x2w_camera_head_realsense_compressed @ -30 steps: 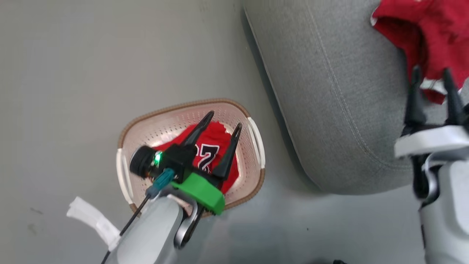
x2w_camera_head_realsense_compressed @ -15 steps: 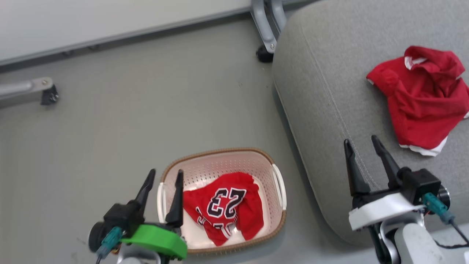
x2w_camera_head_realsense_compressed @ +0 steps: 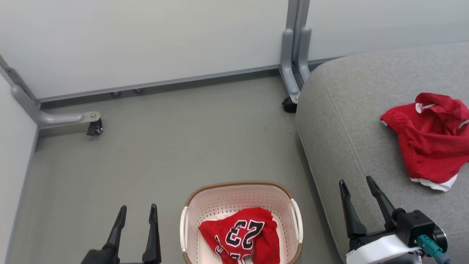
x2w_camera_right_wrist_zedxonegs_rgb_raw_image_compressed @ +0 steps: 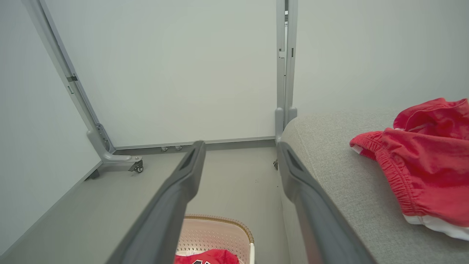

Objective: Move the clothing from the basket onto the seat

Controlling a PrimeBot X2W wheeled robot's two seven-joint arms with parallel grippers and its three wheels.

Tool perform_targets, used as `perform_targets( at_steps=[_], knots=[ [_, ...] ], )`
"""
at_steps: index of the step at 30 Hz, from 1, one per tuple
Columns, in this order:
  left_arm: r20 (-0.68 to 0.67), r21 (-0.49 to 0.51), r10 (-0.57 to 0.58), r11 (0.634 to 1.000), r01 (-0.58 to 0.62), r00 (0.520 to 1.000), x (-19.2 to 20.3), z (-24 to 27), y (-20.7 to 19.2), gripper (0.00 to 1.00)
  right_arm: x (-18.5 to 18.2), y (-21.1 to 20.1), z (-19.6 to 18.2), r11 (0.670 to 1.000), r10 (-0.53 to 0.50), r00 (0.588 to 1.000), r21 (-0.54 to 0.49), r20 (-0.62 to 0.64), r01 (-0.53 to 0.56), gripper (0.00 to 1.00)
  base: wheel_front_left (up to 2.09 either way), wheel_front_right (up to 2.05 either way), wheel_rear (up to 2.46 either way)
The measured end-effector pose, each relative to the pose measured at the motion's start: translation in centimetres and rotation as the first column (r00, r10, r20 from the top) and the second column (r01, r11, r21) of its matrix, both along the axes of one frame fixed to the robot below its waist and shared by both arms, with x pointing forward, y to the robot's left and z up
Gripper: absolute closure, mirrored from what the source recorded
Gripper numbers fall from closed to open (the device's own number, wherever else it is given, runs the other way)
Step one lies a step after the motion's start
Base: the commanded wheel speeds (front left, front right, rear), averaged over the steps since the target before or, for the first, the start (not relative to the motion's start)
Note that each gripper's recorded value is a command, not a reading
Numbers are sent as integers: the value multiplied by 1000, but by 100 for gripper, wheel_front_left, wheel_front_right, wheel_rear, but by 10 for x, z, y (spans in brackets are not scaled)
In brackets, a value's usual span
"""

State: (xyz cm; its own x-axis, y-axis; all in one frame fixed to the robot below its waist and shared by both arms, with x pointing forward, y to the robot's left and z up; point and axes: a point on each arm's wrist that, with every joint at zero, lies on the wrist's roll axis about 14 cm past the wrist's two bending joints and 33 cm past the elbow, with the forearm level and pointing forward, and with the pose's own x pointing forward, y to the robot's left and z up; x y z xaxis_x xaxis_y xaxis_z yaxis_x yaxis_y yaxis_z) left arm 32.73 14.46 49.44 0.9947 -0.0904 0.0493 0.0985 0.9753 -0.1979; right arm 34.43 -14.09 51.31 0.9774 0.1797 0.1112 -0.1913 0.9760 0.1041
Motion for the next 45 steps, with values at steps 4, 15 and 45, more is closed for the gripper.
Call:
perform_targets(
  at_steps=[4, 15, 45],
  knots=[
    [14, 10, 23, 1000, -24, 1000, -14, 4, 6, 0, -8, 4, 5, 1000, 6, 1000, 8, 18, -6, 0, 0, 0, 0],
    [54, 33, 16, 999, -18, 998, -18, 15, 3, 0, -17, 2, 10, 1000, -3, 999, -3, 36, 3, 0, 0, 0, 0],
    [14, 33, 2, 999, -2, 1000, -12, 4, -3, 0, -14, -1, 5, 1000, -13, 1000, 0, 17, 13, 0, 0, 0, 0]
  ],
)
